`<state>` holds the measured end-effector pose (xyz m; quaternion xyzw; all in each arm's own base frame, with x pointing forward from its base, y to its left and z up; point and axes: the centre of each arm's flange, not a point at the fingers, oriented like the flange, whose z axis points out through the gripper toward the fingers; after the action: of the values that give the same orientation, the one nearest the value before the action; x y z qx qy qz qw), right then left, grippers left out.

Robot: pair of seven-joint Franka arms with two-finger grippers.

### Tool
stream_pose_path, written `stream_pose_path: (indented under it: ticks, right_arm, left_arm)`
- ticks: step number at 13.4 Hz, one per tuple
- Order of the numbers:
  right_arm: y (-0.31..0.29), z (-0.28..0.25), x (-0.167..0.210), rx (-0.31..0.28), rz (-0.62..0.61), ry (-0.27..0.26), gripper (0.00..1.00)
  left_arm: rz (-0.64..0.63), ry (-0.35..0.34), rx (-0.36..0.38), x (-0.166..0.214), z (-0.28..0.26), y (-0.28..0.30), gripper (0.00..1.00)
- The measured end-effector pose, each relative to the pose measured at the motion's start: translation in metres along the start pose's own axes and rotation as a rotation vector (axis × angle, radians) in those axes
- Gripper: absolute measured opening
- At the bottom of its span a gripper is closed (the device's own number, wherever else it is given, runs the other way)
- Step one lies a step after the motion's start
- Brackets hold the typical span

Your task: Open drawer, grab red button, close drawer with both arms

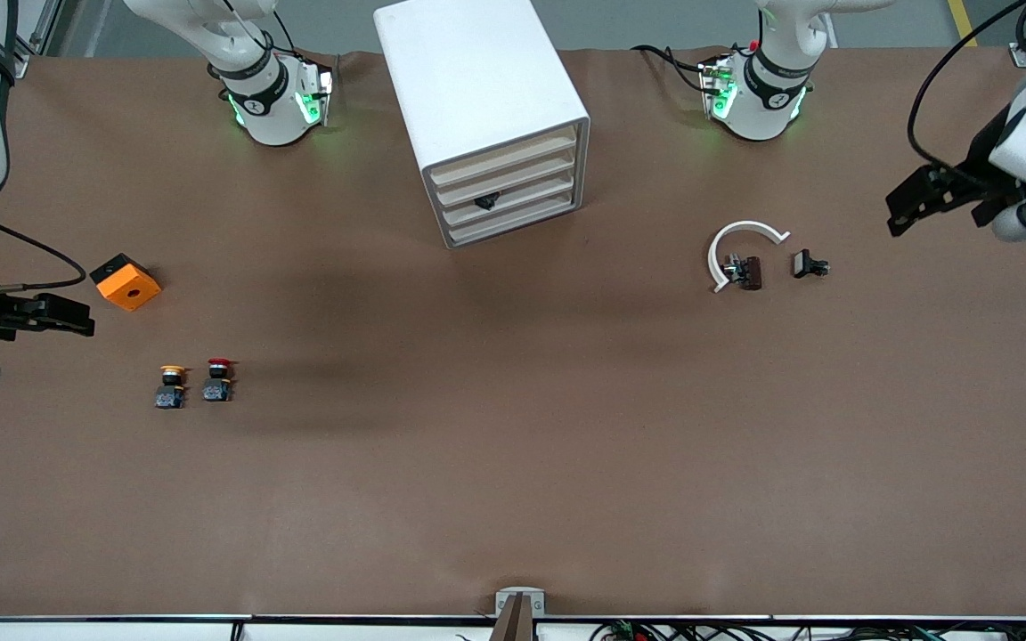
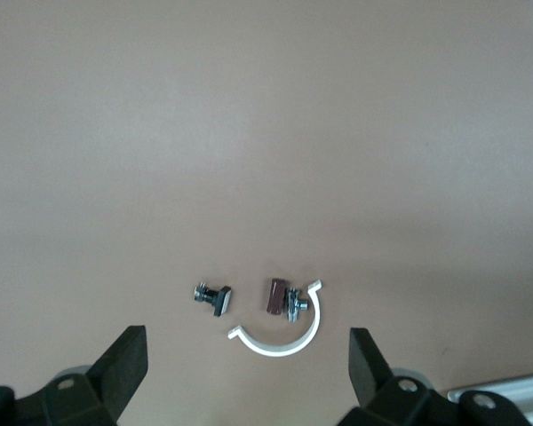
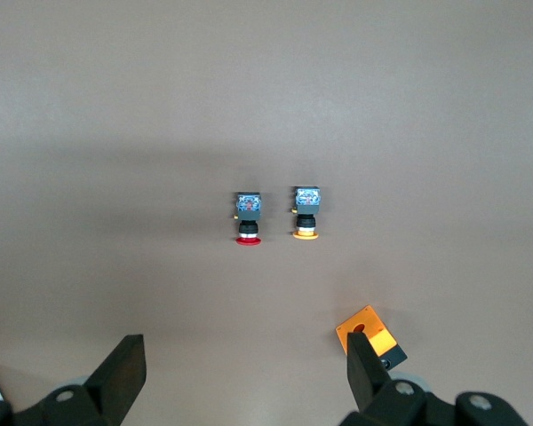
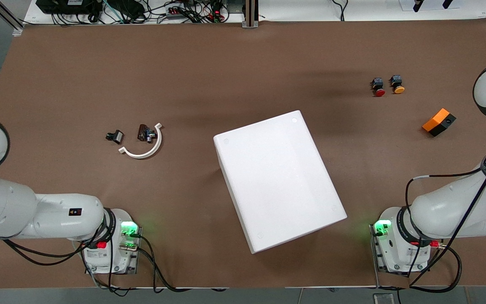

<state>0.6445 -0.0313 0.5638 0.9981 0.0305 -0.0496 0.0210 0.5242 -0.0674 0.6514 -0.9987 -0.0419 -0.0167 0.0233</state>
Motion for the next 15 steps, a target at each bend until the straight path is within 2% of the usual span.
stream_pose_path:
  ticks: [2, 6, 10, 13, 15]
  right_arm:
    - [0.001, -0.018, -0.017, 0.005, 0.004, -0.022, 1.0]
    - [0.006, -0.06, -0.053, 0.009, 0.016, -0.004, 1.0]
    - [0.007, -0.094, -0.084, 0.012, 0.02, 0.032, 1.0]
    - [0.005, -0.087, -0.099, 0.039, 0.037, 0.021, 1.0]
    - [0.003, -0.081, -0.11, 0.051, 0.061, 0.032, 1.0]
  left_arm:
    - [0.019, 0.003, 0.002, -0.024, -0.006, 0.001, 1.0]
    - [0.027, 0.016, -0.007, -0.052, -0.016, 0.002, 1.0]
    - [0.019, -0.005, -0.004, -0.051, -0.008, -0.003, 1.0]
    - [0.018, -0.022, -0.004, -0.045, 0.0, -0.003, 1.0]
    - [0.019, -0.025, -0.004, -0.043, 0.003, -0.003, 1.0]
